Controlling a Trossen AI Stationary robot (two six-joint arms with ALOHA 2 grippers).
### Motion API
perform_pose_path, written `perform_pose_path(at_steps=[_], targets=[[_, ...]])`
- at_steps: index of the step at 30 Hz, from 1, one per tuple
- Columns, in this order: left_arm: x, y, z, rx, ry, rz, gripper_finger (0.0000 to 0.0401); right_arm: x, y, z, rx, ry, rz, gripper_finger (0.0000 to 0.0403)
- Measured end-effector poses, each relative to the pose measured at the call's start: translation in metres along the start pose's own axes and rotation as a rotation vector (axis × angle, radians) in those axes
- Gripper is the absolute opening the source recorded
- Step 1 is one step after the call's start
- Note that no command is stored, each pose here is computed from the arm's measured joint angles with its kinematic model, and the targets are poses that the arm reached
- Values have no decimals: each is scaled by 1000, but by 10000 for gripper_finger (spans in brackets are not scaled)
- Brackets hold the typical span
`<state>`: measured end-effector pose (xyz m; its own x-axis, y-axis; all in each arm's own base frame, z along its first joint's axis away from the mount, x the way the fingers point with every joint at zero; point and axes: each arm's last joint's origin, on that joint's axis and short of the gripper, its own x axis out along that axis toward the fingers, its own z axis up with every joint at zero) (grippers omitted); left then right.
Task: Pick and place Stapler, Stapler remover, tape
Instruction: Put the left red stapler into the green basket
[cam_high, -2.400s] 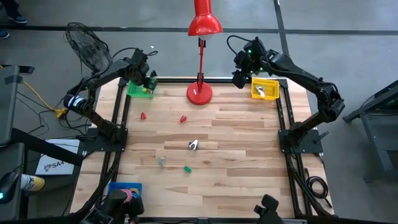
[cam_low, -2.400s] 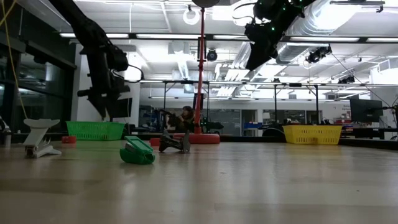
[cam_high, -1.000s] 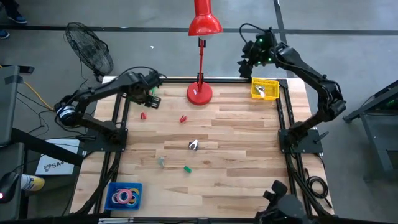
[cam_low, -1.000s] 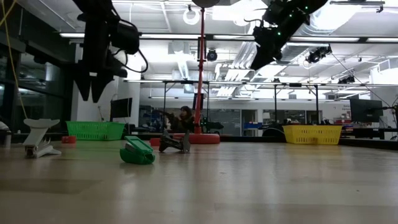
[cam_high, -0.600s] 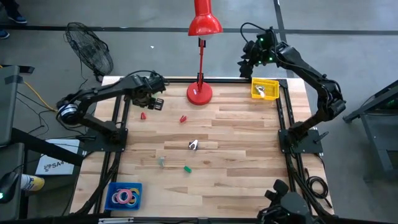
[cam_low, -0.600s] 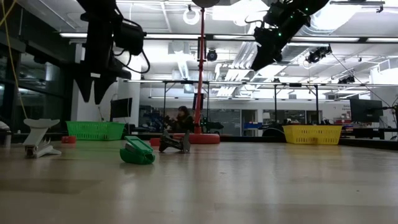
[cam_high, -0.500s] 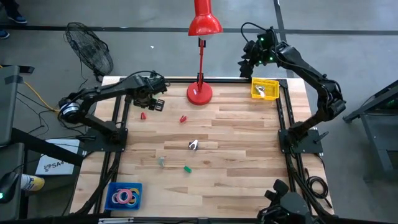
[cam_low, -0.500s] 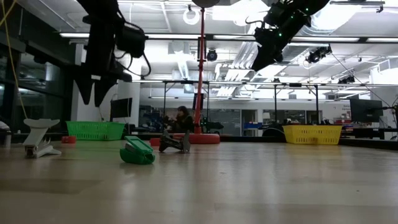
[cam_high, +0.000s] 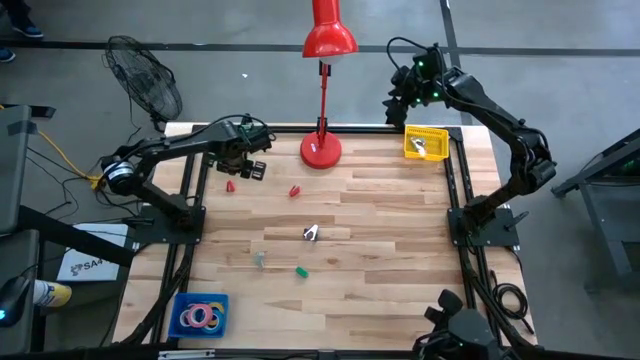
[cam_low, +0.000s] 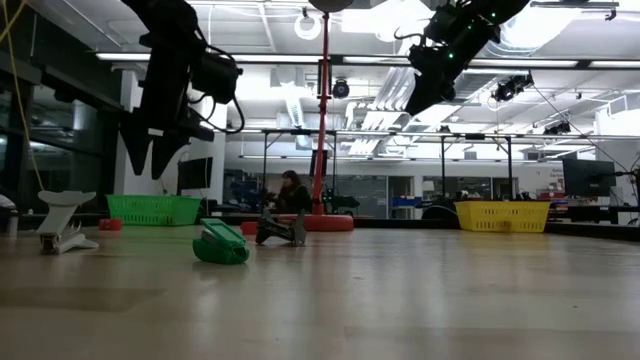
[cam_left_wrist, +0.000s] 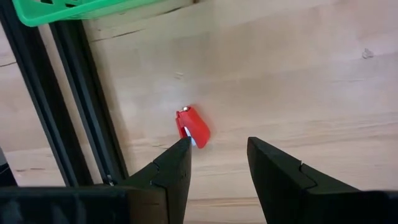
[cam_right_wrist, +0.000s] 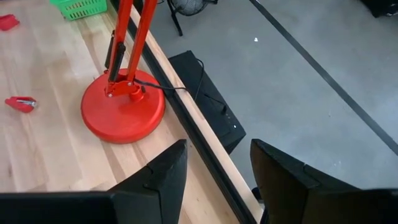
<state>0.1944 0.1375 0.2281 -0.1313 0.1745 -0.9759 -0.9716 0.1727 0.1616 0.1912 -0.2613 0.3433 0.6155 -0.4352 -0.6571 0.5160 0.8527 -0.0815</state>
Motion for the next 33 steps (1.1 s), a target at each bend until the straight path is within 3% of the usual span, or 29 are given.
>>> perform_pose_path(at_steps=[6, 12, 20, 29, 33], targets=[[9, 2, -4, -88, 14, 19, 152, 0, 1, -1, 3, 10, 10, 169], [36, -2, -14, -186, 81, -77, 152, 0, 1, -2, 7, 22, 15, 168], [44, 4, -23, -334, 151, -6, 152, 0, 1, -3, 13, 32, 18, 168], [44, 4, -23, -357, 148, 0, 152, 0, 2, -4, 16, 42, 22, 169], [43, 7, -24, -439, 108, 59, 152, 0, 2, -4, 16, 42, 22, 168]])
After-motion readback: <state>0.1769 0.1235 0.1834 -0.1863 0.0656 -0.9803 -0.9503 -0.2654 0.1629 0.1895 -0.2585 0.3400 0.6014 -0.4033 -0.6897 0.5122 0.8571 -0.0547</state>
